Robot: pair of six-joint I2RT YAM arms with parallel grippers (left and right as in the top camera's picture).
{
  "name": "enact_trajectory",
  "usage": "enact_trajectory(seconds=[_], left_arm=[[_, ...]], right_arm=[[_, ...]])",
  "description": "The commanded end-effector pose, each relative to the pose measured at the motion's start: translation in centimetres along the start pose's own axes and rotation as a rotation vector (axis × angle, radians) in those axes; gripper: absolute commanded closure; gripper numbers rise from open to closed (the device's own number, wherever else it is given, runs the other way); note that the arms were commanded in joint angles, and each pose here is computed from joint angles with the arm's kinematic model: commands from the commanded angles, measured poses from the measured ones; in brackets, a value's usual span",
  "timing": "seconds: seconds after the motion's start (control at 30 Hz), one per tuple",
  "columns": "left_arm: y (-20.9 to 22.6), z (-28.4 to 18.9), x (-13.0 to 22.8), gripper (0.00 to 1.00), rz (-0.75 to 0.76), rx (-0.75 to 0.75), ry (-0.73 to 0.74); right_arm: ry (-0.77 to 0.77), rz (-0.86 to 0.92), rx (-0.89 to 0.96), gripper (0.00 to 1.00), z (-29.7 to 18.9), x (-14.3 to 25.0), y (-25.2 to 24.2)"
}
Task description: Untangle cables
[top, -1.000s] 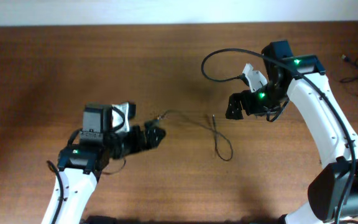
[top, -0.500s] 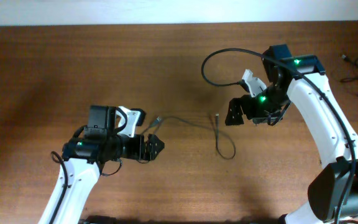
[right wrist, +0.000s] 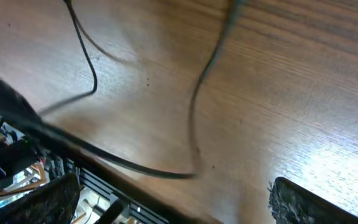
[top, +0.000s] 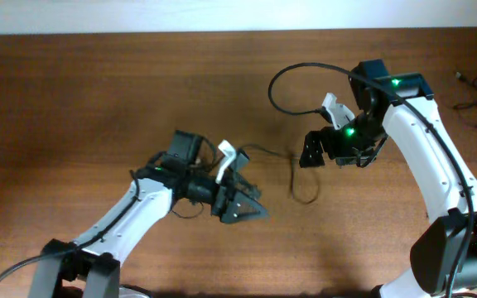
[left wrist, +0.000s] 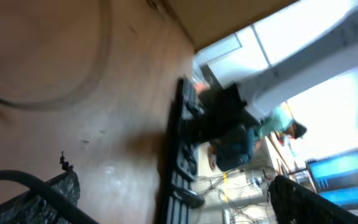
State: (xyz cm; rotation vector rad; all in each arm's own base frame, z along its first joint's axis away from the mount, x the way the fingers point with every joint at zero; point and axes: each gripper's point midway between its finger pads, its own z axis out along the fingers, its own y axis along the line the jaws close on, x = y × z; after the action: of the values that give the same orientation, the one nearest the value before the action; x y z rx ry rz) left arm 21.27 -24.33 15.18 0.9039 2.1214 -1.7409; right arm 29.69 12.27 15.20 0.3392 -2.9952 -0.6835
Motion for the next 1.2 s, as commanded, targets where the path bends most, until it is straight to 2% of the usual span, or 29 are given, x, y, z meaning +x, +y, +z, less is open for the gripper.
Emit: enact_trajectory(seconds=[0.0, 0.07, 0.13, 0.17, 0.23, 0.3, 0.33, 0.37, 0.47, 0.5, 0.6, 0.67, 0.73, 0.77, 0.83, 0.87, 0.93, 1.0, 1.03, 1.1, 1.17], left_arm=[[7.5, -3.5, 0.5, 0.01, -0.374, -0.421, -0.057], [12.4, -7.6, 4.7, 0.01, -0.814, -0.852, -0.124], [12.2, -8.8, 8.0, 0.01, -0.922, -0.966, -0.044], [11.6, -8.6, 8.8, 0.01, -0.948, -0.952, -0.01], [10.6, -7.6, 8.8, 0.01, -0.878, -0.863, 0.052], [11.0, -7.6, 7.9, 0.01, -0.87, -0.857, 0.011], [11.1, -7.0, 5.4, 0.01, -0.805, -0.767, -0.059], [11.3, -7.5, 3.6, 0.01, -0.752, -0.742, -0.107], [10.7, -14.5, -4.5, 0.01, -0.679, -0.676, -0.374], [10.9, -16.6, -5.4, 0.01, -0.675, -0.701, -0.43], [13.0, -24.1, -3.6, 0.01, -0.771, -0.87, -0.585], [13.2, -26.8, -2.6, 0.01, -0.816, -0.896, -0.647], [13.3, -28.0, -2.2, 0.01, -0.832, -0.908, -0.677], [13.3, -28.0, -2.2, 0.01, -0.832, -0.907, -0.676], [13.3, -27.9, -2.1, 0.01, -0.835, -0.907, -0.675], [13.3, -27.9, -2.1, 0.01, -0.835, -0.907, -0.675], [13.3, -27.9, -2.1, 0.01, -0.835, -0.907, -0.675], [13.3, -27.9, -2.1, 0.01, -0.835, -0.907, -0.675], [13.3, -27.9, -2.1, 0.01, -0.836, -0.906, -0.675], [13.3, -27.9, -2.1, 0.01, -0.836, -0.906, -0.675], [13.3, -27.9, -2.1, 0.01, -0.835, -0.907, -0.675]], right_arm=[[-0.003, -0.01, -0.012, 0.02, 0.0, 0.1, 0.4], [-0.021, -0.011, -0.015, 0.01, 0.0, -0.4, 0.5], [-0.017, -0.002, -0.015, 0.01, 0.0, -0.3, 0.5], [-0.025, -0.006, -0.014, 0.02, 0.0, -0.5, 0.4], [-0.034, -0.011, -0.014, 0.02, 0.0, -0.7, 0.4], [-0.047, -0.018, -0.009, 0.02, 0.0, -1.0, 0.3], [-0.074, -0.031, -0.008, 0.02, 0.1, -1.8, 0.3], [-0.07, -0.034, -0.009, 0.02, 0.4, -1.8, 0.3], [0.041, -0.094, -0.057, 0.02, 3.4, 0.6, 3.3], [0.065, -0.138, -0.067, 0.02, 4.9, 1.2, 4.7], [0.072, -0.202, -0.07, 0.01, 9.9, 2.2, 8.4], [0.015, -0.276, -0.092, 0.01, 12.4, 1.6, 10.4], [-0.157, -0.435, 0.024, 0.01, 15.9, -0.6, 10.9], [-0.209, -0.469, 0.14, 0.13, 17.1, -0.8, 9.7], [-0.244, -0.461, 0.276, 0.87, 17.0, -1.5, 7.4], [-0.274, -0.435, 0.345, 0.96, 15.9, -2.5, 6.1], [-0.317, -0.389, 0.457, 0.96, 11.0, -4.7, 4.7], [-0.35, -0.437, 0.486, 0.96, 4.7, -7.3, 5.1], [-0.34, -0.469, 0.508, 0.96, 3.1, -7.8, 4.2], [-0.26, -0.51, 0.554, 0.96, 2.7, -7.4, 0.6], [-0.158, -0.439, 0.501, 0.95, 5.0, -6.1, -3.3]])
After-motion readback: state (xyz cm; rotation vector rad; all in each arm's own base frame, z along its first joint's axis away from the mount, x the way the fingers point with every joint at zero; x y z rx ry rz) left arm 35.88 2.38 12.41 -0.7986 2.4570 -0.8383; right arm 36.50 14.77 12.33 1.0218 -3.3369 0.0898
